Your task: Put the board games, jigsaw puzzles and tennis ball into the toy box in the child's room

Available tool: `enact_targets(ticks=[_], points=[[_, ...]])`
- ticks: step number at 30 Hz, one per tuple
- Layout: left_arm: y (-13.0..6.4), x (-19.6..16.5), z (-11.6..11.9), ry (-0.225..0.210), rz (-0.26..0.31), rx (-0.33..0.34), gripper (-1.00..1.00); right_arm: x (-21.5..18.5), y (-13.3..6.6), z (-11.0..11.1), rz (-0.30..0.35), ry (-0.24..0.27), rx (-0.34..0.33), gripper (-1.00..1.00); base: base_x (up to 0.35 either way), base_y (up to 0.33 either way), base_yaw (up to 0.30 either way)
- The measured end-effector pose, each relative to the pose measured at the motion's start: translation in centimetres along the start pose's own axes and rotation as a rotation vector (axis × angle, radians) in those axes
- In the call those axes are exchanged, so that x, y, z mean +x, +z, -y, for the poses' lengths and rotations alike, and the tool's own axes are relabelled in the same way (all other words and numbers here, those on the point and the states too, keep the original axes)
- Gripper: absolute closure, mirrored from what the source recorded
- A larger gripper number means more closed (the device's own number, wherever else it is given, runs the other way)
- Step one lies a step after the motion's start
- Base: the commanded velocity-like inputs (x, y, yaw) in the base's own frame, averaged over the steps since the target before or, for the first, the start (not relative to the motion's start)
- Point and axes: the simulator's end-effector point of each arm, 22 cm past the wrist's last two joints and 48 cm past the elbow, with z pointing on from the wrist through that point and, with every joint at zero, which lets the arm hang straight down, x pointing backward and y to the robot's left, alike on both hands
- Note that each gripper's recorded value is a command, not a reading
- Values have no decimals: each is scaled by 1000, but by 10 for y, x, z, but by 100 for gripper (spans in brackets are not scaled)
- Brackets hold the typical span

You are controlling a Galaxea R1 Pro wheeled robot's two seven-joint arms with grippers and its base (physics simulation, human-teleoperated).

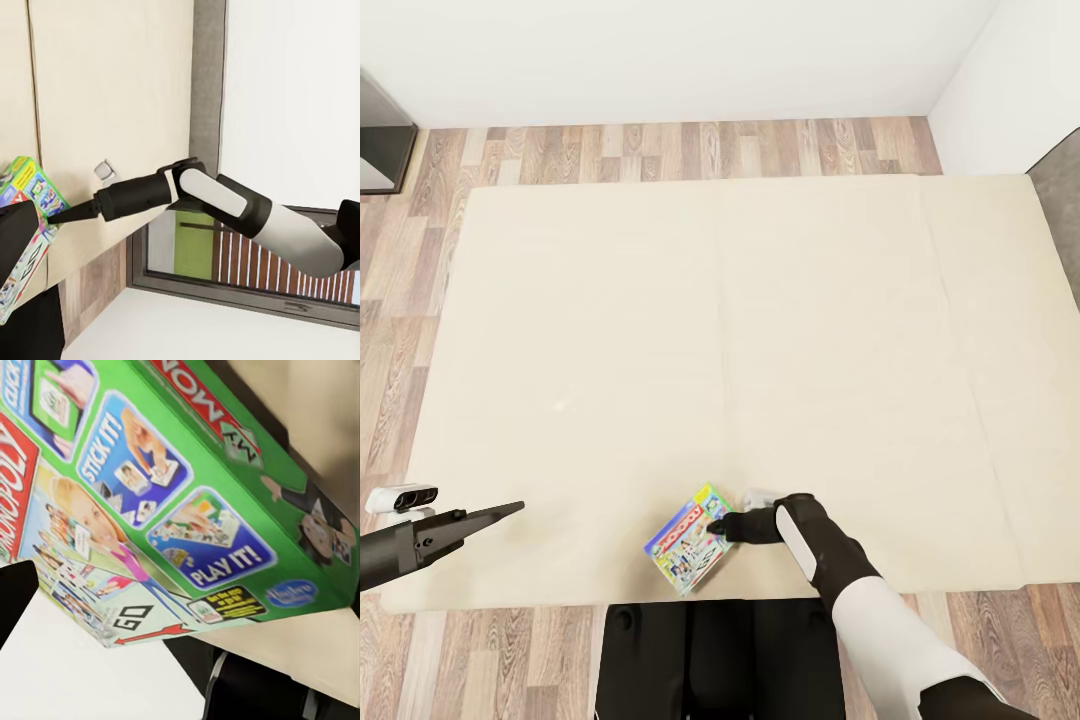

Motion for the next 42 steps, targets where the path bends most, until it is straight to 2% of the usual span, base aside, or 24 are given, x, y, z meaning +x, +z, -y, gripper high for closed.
enact_targets(ticks=[16,28,37,42], points=[[0,0,0,0,0,0,-100,-15,-5,-4,46,-16,-4,-100,0,0,0],[0,0,0,0,0,0,-100,-29,-6,-6,108,-30,-9,-100,0,0,0],[0,0,0,0,0,0,-100,-30,-7,-7,116,-33,-14,-100,0,0,0],[0,0,0,0,0,0,-100,-31,-7,-18,118,-36,-64,-100,0,0,0]])
